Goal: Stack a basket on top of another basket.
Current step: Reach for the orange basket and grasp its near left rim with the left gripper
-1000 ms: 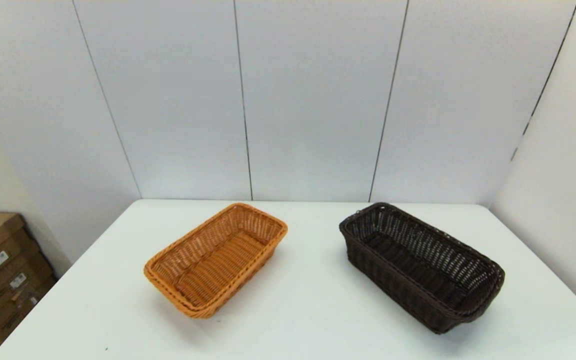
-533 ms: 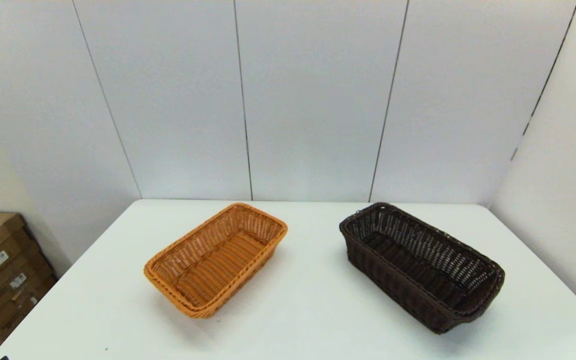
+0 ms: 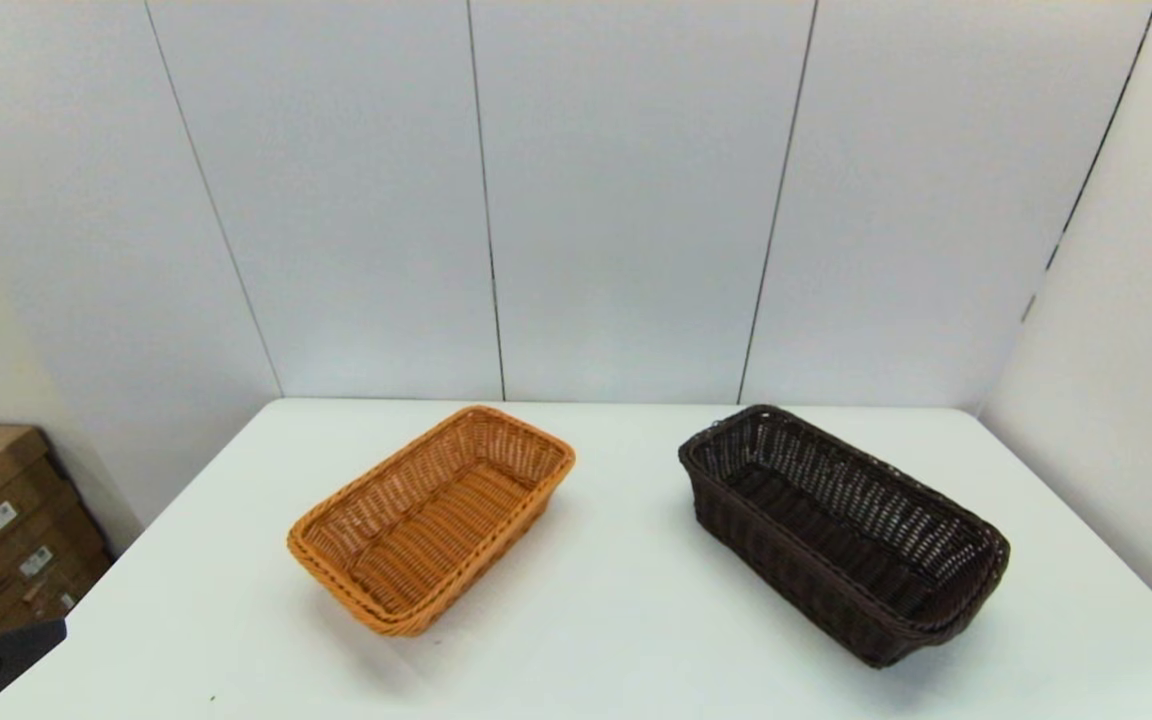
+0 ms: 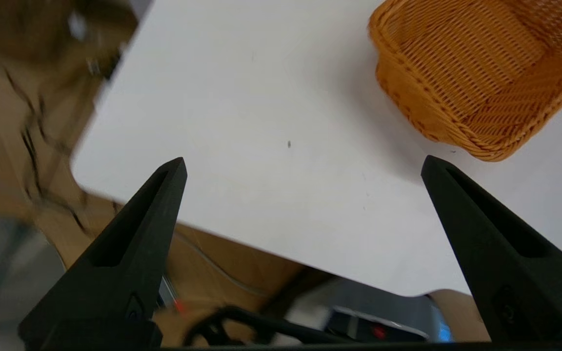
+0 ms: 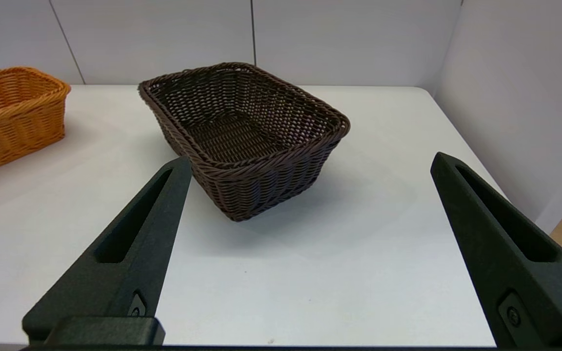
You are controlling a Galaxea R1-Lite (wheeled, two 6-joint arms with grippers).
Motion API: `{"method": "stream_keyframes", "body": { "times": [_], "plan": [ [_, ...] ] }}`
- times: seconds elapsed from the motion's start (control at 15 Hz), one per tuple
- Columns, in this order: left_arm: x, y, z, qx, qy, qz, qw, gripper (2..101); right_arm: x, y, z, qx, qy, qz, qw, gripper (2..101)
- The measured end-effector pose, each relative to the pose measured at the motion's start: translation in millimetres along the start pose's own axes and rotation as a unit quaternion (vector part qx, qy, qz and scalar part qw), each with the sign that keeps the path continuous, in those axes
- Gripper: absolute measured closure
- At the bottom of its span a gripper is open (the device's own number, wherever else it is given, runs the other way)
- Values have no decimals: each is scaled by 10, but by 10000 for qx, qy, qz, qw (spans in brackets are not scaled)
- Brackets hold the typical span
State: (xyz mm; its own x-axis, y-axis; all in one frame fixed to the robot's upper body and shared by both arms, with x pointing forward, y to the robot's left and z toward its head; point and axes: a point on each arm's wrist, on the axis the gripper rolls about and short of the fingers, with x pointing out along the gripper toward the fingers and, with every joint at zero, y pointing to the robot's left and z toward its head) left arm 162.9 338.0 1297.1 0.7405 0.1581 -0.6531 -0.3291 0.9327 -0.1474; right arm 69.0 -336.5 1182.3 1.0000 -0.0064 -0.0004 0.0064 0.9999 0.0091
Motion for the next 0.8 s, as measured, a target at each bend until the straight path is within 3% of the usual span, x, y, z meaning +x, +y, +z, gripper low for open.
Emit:
{"method": "stream_keyframes", "body": {
  "times": [0.27, 0.47, 0.8],
  "plan": [
    [231, -82, 66, -1253, 622, 211, 9899, 54, 0, 0, 0, 0, 0, 0, 10000, 49],
    [341, -222, 148, -2072, 723, 10, 9756, 54, 0, 0, 0, 0, 0, 2, 10000, 50],
    [490, -484, 209, -2933, 981, -409, 9501, 54, 0, 0, 0, -1, 0, 0, 10000, 49]
  ]
}}
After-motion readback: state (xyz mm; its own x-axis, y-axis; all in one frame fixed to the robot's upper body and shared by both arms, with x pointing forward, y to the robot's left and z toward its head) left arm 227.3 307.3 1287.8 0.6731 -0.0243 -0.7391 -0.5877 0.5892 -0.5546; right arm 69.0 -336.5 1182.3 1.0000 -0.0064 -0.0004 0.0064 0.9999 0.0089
